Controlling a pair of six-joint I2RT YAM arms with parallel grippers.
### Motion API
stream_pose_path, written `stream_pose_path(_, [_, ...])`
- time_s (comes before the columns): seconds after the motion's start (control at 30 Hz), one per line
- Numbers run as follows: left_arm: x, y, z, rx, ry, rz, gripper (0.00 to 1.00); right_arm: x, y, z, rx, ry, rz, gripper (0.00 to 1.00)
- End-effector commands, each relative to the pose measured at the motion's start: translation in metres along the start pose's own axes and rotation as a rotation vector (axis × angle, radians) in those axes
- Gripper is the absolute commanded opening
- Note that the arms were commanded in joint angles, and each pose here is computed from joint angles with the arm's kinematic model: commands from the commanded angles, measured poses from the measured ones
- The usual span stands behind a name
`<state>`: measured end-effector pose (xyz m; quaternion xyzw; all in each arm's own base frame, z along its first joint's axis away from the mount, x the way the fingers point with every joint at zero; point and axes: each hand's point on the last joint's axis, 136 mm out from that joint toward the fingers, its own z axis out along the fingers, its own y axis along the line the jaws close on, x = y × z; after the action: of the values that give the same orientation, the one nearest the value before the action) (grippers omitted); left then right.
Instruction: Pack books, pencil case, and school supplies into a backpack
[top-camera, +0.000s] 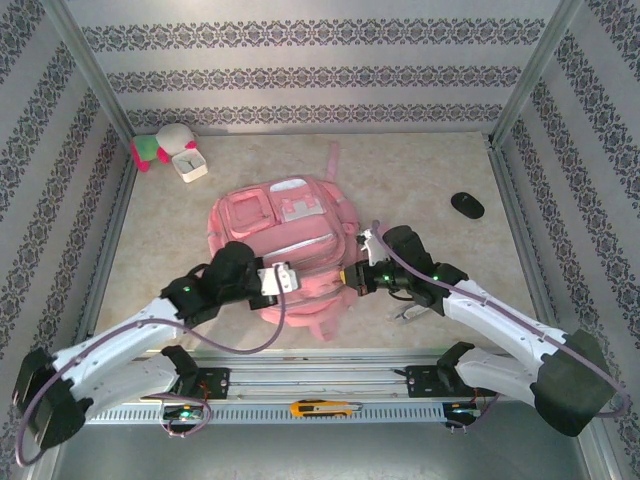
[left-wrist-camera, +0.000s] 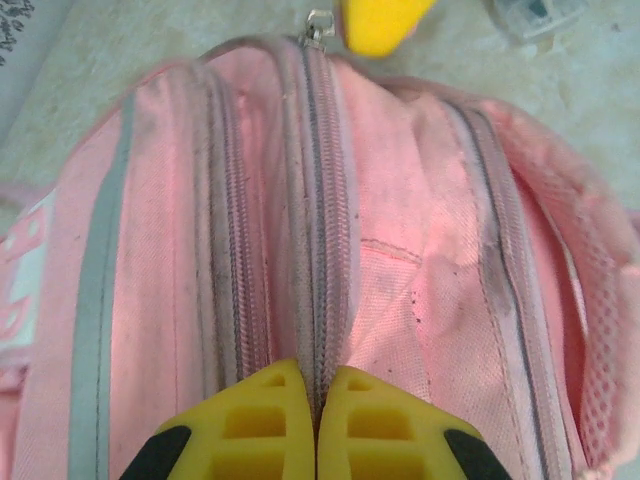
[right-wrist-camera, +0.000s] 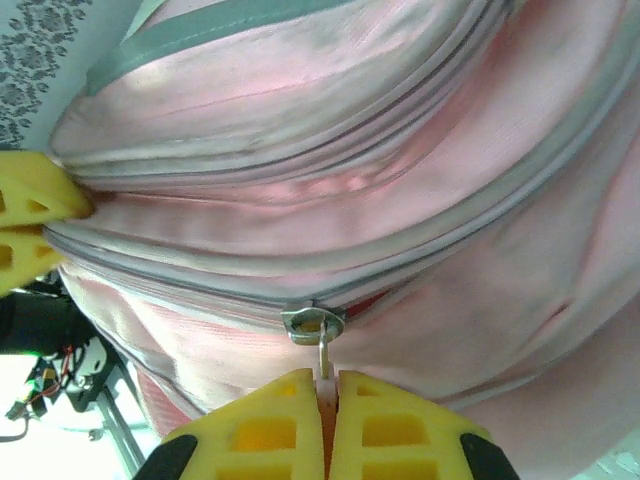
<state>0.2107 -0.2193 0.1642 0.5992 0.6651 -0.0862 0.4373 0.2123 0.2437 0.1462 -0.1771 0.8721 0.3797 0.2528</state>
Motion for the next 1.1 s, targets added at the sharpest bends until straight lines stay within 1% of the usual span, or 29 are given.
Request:
stream_pose_path(0.0, [0.034, -0.018, -0.019, 0.080, 0.115, 0.042, 0.01, 0.009, 0.009, 0.005, -0.031, 0.025, -0.009, 0.00])
stream_pose_path(0.07, [0.037, -0.020, -0.023, 0.082, 0.129, 0.037, 0.09, 0.011, 0.021, 0.013, -0.056, 0.037, -0.030, 0.00])
stream_pose_path(0.1, [0.035, -0.019, -0.024, 0.078, 0.123, 0.022, 0.18, 0.012, 0.027, 0.017, -0.065, 0.043, -0.040, 0.00])
stream_pose_path(0.13, [0.031, -0.017, -0.024, 0.074, 0.108, -0.001, 0.31, 0.013, 0.032, 0.021, -0.076, 0.046, -0.045, 0.00])
stream_pose_path(0.2, [0.015, -0.014, -0.024, 0.071, 0.047, -0.066, 0.51, 0.015, 0.039, 0.027, -0.090, 0.051, -0.047, 0.00])
stream_pose_path(0.23, [0.000, -0.010, -0.025, 0.071, 0.000, -0.108, 0.55, 0.015, 0.041, 0.029, -0.094, 0.052, -0.045, 0.00])
stream_pose_path(0.3, [-0.032, -0.005, -0.028, 0.067, -0.093, -0.171, 0.57, 0.017, 0.042, 0.033, -0.093, 0.059, -0.042, 0.00])
stream_pose_path(0.37, [-0.057, 0.008, -0.026, 0.009, -0.173, -0.226, 0.58, 0.016, 0.043, 0.036, -0.097, 0.059, -0.041, 0.00])
stream_pose_path(0.43, [-0.070, 0.016, -0.020, -0.046, -0.203, -0.247, 0.58, 0.015, 0.044, 0.037, -0.099, 0.055, -0.042, 0.00])
stream_pose_path(0.5, [-0.068, 0.015, -0.009, -0.055, -0.171, -0.222, 0.58, 0.013, 0.045, 0.037, -0.101, 0.053, -0.048, 0.00])
stream_pose_path(0.57, [-0.057, 0.014, 0.006, -0.064, -0.092, -0.193, 0.59, 0.012, 0.047, 0.037, -0.104, 0.055, -0.052, 0.00])
stream_pose_path(0.63, [-0.050, 0.009, 0.016, -0.041, -0.033, -0.172, 0.59, 0.013, 0.046, 0.036, -0.105, 0.056, -0.051, 0.00])
stream_pose_path(0.7, [-0.044, 0.001, 0.023, -0.006, 0.001, -0.142, 0.57, 0.013, 0.046, 0.036, -0.103, 0.054, -0.051, 0.00])
stream_pose_path(0.77, [-0.032, -0.012, 0.028, 0.046, 0.036, -0.080, 0.56, 0.013, 0.046, 0.036, -0.104, 0.054, -0.050, 0.00])
stream_pose_path(0.83, [-0.019, -0.016, 0.033, 0.052, 0.076, -0.039, 0.55, 0.013, 0.046, 0.035, -0.108, 0.052, -0.048, 0.00])
stream_pose_path(0.87, [-0.013, -0.015, 0.034, 0.038, 0.098, -0.032, 0.50, 0.013, 0.046, 0.035, -0.108, 0.049, -0.048, 0.00])
stream_pose_path(0.9, [-0.008, -0.013, 0.034, 0.022, 0.116, -0.027, 0.41, 0.013, 0.046, 0.035, -0.108, 0.049, -0.048, 0.00])
stream_pose_path(0.93, [-0.002, -0.012, 0.034, 0.019, 0.132, -0.018, 0.29, 0.013, 0.045, 0.035, -0.107, 0.049, -0.048, 0.00])
stream_pose_path(0.97, [0.003, -0.012, 0.032, 0.019, 0.144, -0.011, 0.21, 0.013, 0.044, 0.035, -0.103, 0.050, -0.047, 0.00])
stream_pose_path(1.07, [0.015, -0.008, 0.024, 0.026, 0.155, -0.032, 0.06, 0.015, 0.041, 0.034, -0.103, 0.059, -0.041, 0.00])
